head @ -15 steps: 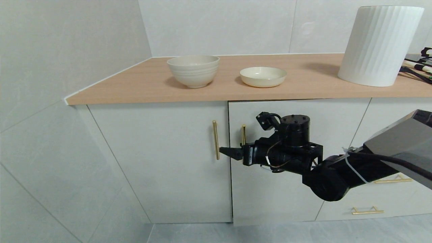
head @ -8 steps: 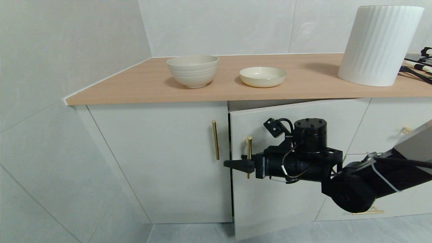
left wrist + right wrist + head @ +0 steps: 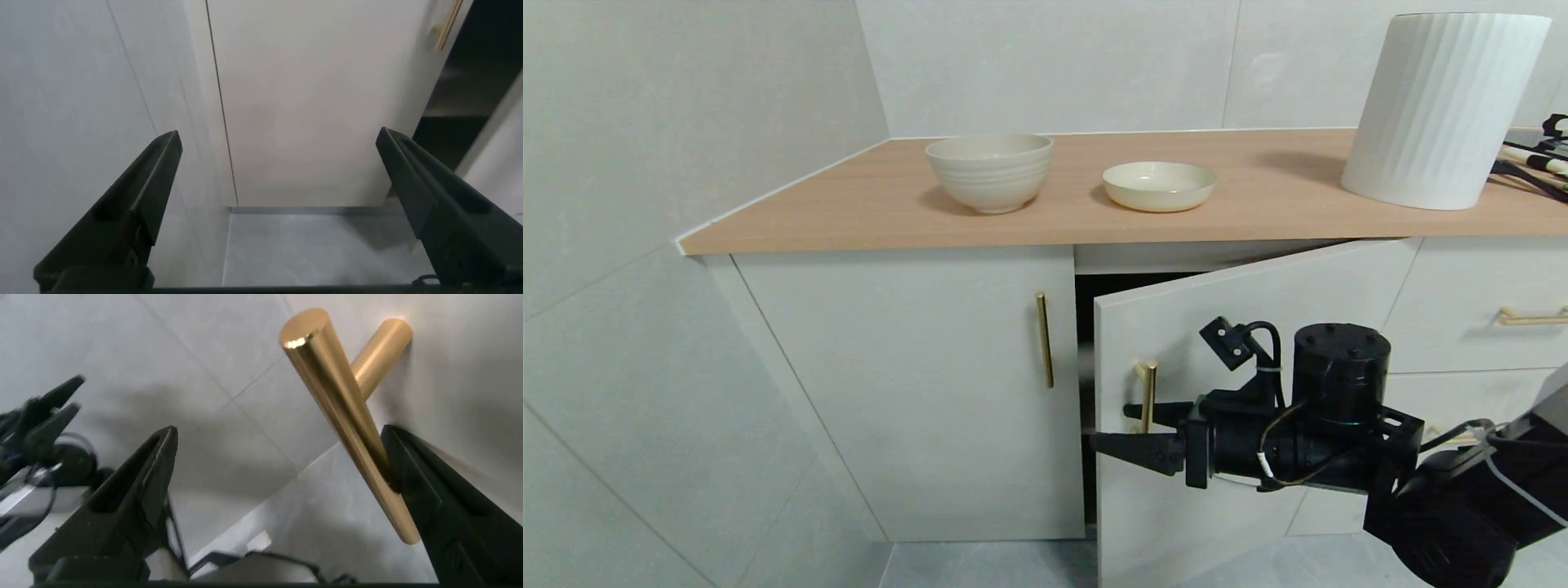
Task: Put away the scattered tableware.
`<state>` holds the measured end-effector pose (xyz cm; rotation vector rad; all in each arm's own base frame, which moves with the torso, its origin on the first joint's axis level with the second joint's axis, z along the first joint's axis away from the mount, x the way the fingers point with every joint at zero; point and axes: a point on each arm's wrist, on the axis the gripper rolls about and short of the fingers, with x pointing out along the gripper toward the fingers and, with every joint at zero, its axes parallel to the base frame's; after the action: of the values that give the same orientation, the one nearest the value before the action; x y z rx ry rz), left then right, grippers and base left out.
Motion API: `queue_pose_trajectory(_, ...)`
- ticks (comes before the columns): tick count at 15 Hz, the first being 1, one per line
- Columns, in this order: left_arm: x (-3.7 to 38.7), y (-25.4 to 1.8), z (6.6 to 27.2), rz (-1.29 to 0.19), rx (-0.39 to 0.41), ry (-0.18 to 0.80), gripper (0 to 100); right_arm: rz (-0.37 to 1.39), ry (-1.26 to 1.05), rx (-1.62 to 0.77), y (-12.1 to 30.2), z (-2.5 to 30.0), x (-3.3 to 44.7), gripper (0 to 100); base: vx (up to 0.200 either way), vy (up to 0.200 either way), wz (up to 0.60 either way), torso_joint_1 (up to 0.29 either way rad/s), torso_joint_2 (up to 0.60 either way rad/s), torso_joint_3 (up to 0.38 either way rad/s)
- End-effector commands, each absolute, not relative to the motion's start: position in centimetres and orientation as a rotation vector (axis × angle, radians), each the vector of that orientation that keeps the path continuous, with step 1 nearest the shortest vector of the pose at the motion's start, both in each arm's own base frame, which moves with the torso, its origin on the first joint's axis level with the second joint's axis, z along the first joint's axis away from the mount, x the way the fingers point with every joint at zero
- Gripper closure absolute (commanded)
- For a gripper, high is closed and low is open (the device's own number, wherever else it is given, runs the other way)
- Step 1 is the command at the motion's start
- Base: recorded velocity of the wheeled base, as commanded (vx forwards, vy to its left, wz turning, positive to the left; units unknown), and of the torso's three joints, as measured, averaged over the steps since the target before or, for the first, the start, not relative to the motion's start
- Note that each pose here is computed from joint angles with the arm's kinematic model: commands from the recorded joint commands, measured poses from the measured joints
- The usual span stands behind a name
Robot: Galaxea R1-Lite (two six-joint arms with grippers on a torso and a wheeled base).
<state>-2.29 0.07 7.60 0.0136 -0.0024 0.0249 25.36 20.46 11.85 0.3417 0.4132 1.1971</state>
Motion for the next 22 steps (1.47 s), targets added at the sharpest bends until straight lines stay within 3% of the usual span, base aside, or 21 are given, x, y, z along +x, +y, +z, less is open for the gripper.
queue_pose_trajectory(1, -2.3, 0.1, 7.6, 0.025, 0.020, -0.001, 0, 1.204, 0.388, 0.343, 19.8, 12.9, 24.6, 0, 0.000, 0.000, 0.00, 0.000, 0.00, 0.000)
queue_pose_trajectory(3, -2.6, 0.0, 9.1, 0.004, 0.013, -0.075, 0, 1.227, 0.412, 0.342, 19.6, 12.8, 24.1, 0, 0.000, 0.000, 0.00, 0.000, 0.00, 0.000)
queue_pose_trajectory(4, -3.7, -0.2, 12.1, -0.119, 0.017, -0.135, 0, 1.225, 0.442, 0.342, 19.4, 12.9, 24.0, 0, 0.000, 0.000, 0.00, 0.000, 0.00, 0.000)
queue_pose_trajectory(5, -4.0, -0.4, 13.9, -0.216, 0.004, -0.096, 0, 1.223, 0.456, 0.342, 19.4, 12.9, 23.9, 0, 0.000, 0.000, 0.00, 0.000, 0.00, 0.000)
queue_pose_trajectory(6, -3.5, -0.7, 16.5, -0.343, -0.025, 0.015, 0, 1.237, 0.463, 0.342, 19.3, 13.1, 23.7, 0, 0.000, 0.000, 0.00, 0.000, 0.00, 0.000)
queue_pose_trajectory(8, 0.9, -1.0, 19.9, -0.457, -0.079, 0.212, 0, 1.252, 0.466, 0.342, 19.2, 13.2, 23.5, 0, 0.000, 0.000, 0.00, 0.000, 0.00, 0.000)
queue_pose_trajectory(11, 9.7, -1.9, 21.0, -0.550, -0.112, 0.421, 0, 1.250, 0.481, 0.342, 19.2, 13.1, 23.5, 0, 0.000, 0.000, 0.00, 0.000, 0.00, 0.000)
queue_pose_trajectory(16, 16.5, -7.0, 20.0, -0.778, -0.090, 0.478, 0, 1.262, 0.479, 0.342, 18.2, 13.6, 22.0, 0, 0.000, 0.000, 0.00, 0.000, 0.00, 0.000)
queue_pose_trajectory(17, 17.5, -8.0, 19.5, -0.803, -0.085, 0.494, 100, 1.270, 0.495, 0.341, 18.0, 13.3, 21.8, 0, 0.000, 0.000, 0.00, 0.000, 0.00, 0.000)
queue_pose_trajectory(22, 21.3, -11.4, 17.4, -0.876, -0.098, 0.489, 100, 1.263, 0.531, 0.342, 17.5, 12.5, 21.1, 0, 0.000, 0.000, 0.00, 0.000, 0.00, 0.000)
